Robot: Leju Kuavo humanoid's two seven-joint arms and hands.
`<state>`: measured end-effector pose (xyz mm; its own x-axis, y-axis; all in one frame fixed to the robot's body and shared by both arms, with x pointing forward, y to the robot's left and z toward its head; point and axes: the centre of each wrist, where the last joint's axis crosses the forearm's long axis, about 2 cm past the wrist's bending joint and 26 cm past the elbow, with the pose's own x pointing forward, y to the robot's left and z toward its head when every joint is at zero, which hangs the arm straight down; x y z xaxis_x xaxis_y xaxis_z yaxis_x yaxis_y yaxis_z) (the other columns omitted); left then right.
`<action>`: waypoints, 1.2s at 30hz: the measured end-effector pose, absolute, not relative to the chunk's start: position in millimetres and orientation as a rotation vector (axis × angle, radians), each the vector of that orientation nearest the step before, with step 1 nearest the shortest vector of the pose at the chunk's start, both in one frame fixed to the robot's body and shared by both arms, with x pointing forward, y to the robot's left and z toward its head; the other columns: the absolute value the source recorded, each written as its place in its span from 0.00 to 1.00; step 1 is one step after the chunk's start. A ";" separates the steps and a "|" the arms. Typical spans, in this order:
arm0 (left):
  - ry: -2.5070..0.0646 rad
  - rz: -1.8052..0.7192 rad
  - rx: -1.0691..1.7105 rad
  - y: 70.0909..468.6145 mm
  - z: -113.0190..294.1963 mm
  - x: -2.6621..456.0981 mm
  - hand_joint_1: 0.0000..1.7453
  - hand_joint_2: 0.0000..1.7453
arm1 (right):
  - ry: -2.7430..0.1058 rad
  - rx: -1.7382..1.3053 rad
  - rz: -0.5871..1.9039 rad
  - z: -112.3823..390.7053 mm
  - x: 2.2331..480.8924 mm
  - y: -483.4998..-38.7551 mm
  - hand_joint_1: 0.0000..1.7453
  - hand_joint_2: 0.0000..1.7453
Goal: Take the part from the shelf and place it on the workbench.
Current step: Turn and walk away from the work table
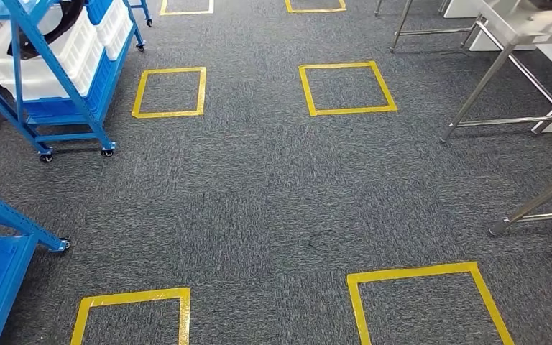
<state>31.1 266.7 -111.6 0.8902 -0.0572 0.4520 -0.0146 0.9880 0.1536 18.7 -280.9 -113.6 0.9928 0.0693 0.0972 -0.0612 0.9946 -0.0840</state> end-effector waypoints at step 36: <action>-0.474 -0.018 0.154 268.2 -111.6 32.4 0.00 0.00 | -0.081 -0.064 0.159 -113.5 15.3 -272.1 0.00 0.00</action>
<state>32.4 268.2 -111.6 0.8898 -0.0528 0.4532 -0.0188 0.9882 0.1520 15.3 -272.1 -113.5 0.9841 0.1610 0.0752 -0.1559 0.9853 -0.0697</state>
